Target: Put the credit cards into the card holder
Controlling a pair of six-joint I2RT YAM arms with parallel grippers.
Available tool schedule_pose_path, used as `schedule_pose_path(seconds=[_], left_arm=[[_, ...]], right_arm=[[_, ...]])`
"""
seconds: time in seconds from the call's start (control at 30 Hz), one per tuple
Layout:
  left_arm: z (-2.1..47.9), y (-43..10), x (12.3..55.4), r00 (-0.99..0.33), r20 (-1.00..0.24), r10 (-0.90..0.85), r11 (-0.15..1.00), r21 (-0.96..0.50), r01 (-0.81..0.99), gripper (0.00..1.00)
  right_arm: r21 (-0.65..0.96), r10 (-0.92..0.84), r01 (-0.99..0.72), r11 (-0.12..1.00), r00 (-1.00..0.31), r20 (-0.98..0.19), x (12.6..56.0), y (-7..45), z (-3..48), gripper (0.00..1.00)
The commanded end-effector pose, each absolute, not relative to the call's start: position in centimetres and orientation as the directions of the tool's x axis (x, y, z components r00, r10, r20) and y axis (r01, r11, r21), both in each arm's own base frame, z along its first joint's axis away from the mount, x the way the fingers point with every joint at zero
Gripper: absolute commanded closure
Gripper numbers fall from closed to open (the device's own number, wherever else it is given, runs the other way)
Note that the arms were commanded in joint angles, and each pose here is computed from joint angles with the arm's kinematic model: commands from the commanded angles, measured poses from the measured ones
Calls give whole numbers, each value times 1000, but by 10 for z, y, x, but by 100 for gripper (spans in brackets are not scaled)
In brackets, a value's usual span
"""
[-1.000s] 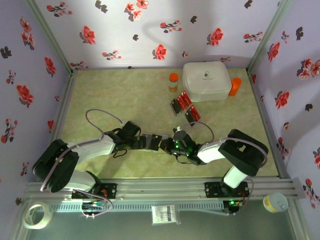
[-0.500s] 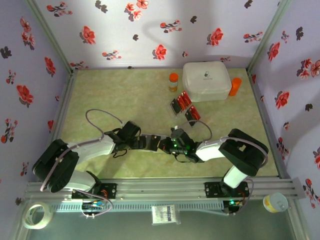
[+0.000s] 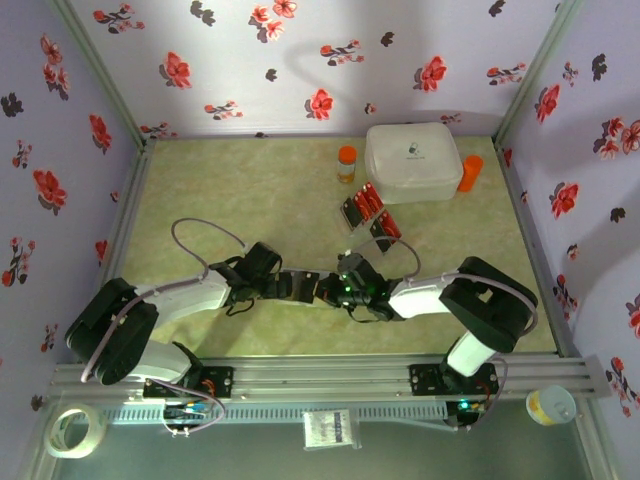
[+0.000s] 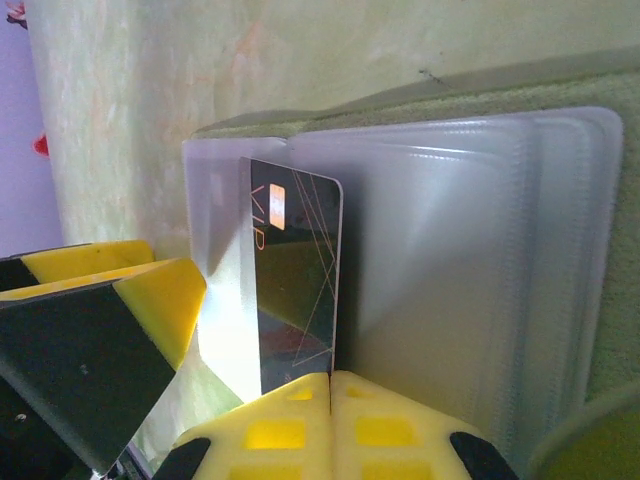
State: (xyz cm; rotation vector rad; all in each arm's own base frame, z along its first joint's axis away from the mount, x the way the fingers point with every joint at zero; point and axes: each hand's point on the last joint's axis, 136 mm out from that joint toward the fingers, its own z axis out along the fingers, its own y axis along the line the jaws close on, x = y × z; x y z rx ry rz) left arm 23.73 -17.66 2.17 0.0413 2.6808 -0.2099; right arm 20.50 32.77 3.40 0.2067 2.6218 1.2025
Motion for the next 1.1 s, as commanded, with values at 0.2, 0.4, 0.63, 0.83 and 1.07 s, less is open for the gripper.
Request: schedule_pose_path(seconds=[0.2, 0.4, 0.63, 0.83, 1.07], left_arm=[[4, -160, 221, -928, -372, 2, 996, -77, 33, 0], [18, -163, 227, -915, -402, -41, 993, -115, 6, 0], [29, -147, 228, -894, -435, -109, 992, -100, -73, 0], [28, -126, 223, -878, -450, -162, 987, -77, -143, 0], [20, -118, 219, -881, -439, -177, 984, -68, -163, 0]], right_arm=[[752, 137, 3, 659, -984, -116, 199, 351, 23, 100], [747, 77, -35, 663, -990, -114, 200, 363, 30, 98], [679, 1, -128, 723, -982, -187, 202, 354, 52, 73], [616, -44, -200, 762, -965, -259, 211, 350, 72, 73], [579, -78, -226, 783, -960, -268, 220, 358, 70, 90]])
